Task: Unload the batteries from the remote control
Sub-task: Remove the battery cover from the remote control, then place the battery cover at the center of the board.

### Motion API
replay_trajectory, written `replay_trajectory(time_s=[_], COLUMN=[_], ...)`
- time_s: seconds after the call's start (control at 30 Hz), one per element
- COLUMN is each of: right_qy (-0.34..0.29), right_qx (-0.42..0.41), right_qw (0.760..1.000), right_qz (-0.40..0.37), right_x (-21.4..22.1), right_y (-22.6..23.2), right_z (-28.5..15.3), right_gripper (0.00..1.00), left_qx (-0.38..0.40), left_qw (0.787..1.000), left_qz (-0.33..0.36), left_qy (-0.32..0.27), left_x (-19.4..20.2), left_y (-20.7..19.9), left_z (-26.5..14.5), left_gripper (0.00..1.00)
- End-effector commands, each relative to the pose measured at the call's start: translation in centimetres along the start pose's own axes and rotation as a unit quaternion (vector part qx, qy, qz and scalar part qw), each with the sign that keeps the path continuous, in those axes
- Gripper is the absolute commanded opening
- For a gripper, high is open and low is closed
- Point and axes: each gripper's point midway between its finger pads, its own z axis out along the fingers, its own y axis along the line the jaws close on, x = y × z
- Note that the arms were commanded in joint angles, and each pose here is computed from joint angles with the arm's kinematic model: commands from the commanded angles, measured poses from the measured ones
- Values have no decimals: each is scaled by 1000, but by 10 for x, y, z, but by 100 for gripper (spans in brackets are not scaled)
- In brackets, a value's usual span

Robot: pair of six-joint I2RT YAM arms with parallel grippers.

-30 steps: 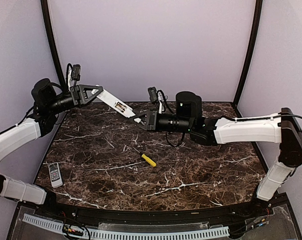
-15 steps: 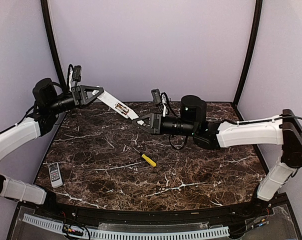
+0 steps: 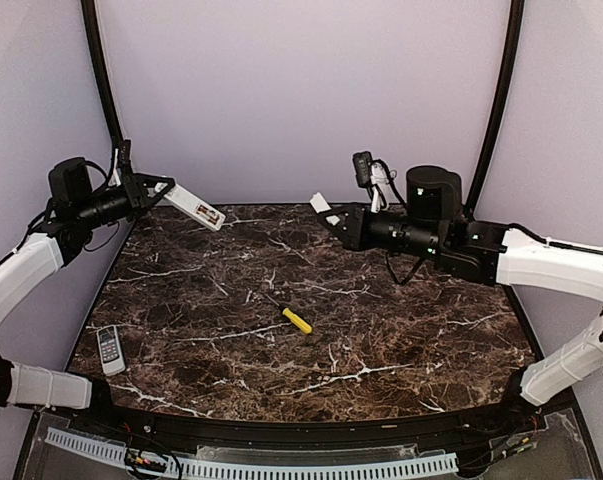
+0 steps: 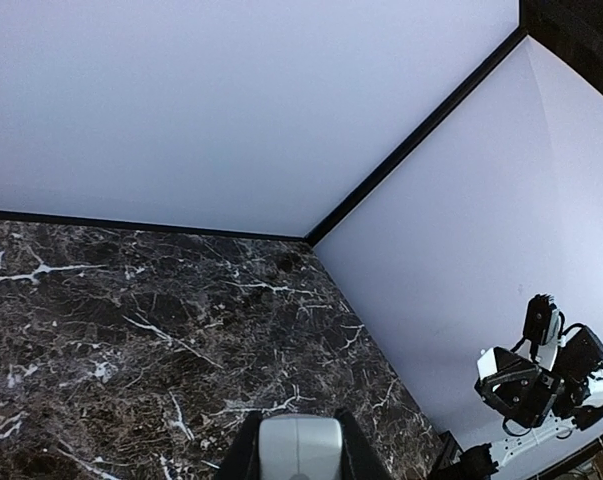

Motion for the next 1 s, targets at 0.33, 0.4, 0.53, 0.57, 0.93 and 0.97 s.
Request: replay_trajectory(time_s=[0.33, 0.4, 0.53, 0.57, 0.93, 0.97], right_qy=[52, 57, 61, 62, 100, 106], right_qx=[320, 327, 322, 325, 403, 414], right_qw=[945, 941, 939, 938, 905, 900], right_qz=[41, 62, 101, 107, 97, 92], right_x=[25, 33, 46, 47, 62, 63], right_y=[-205, -225, -255, -262, -325, -330], right_z=[-100, -106, -110, -111, -112, -113], right_gripper=[0, 0, 0, 0, 0, 0], left_qx=[-89, -90, -93, -93, -96, -96], left_qw=[993, 993, 993, 993, 993, 993], left_qz=[72, 71, 65, 65, 63, 63], left_qy=[-30, -29, -25, -25, -25, -25], left_x=[-8, -4, 3, 4, 7, 7], left_y=[14, 15, 18, 18, 20, 20], left_z=[-50, -51, -52, -53, -54, -54], left_gripper=[0, 0, 0, 0, 0, 0])
